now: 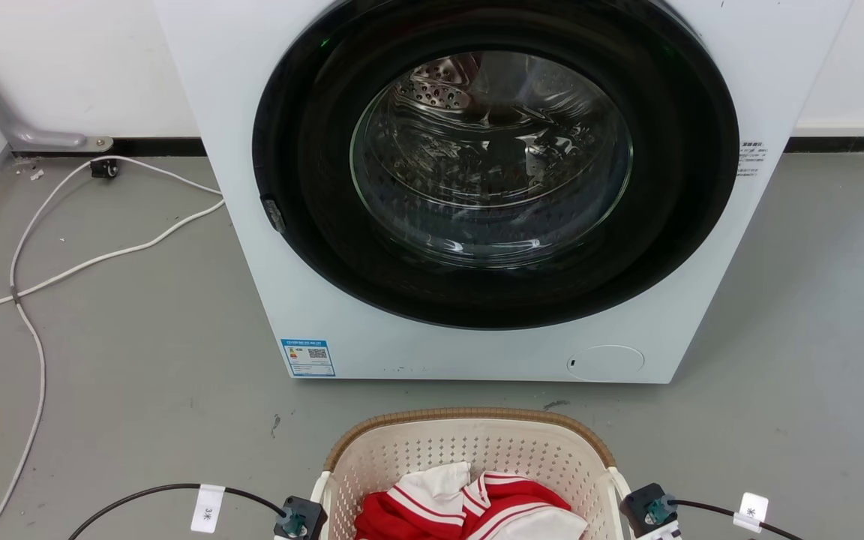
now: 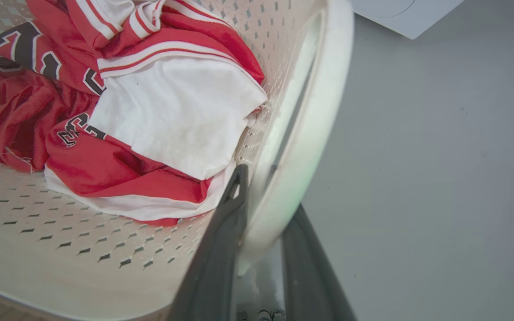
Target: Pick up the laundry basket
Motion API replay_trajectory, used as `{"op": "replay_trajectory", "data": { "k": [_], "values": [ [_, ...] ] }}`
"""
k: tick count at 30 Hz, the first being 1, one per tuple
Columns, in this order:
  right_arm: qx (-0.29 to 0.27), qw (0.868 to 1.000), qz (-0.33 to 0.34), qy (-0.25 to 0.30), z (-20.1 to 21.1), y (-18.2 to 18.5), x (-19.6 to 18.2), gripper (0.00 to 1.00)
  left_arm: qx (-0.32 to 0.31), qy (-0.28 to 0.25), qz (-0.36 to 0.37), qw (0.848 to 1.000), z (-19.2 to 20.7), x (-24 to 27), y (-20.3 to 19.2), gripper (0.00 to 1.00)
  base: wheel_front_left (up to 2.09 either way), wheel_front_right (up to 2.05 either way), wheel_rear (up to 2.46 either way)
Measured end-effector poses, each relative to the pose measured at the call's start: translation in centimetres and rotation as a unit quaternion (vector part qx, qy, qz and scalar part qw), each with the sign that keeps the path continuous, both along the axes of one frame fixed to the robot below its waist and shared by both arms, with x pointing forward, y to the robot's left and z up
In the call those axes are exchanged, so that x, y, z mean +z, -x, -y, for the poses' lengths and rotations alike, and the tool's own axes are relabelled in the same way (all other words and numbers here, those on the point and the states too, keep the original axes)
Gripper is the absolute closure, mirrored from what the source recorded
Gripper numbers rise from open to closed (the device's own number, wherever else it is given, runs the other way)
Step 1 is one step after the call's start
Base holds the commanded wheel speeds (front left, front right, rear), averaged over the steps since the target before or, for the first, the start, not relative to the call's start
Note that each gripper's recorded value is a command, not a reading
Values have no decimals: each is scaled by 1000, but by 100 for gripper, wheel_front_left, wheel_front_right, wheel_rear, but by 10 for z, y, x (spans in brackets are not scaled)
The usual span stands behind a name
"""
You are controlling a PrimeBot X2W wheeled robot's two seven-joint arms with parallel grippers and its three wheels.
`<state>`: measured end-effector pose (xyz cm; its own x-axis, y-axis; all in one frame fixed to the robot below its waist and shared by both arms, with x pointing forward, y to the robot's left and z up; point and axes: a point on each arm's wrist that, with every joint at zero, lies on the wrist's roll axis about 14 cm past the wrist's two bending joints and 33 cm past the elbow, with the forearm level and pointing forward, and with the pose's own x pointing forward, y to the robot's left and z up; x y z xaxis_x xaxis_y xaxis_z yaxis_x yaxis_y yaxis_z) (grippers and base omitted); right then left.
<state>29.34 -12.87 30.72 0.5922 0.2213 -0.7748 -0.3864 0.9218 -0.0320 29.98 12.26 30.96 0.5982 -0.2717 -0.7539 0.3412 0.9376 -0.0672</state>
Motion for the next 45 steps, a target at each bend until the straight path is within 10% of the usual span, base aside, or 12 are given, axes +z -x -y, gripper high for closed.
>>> {"op": "replay_trajectory", "data": {
  "k": [45],
  "values": [
    [5,1000,-3,3,0,2,-2,100,-1,0,-3,1000,0,-1,3,100,0,0,0]
  ]
}}
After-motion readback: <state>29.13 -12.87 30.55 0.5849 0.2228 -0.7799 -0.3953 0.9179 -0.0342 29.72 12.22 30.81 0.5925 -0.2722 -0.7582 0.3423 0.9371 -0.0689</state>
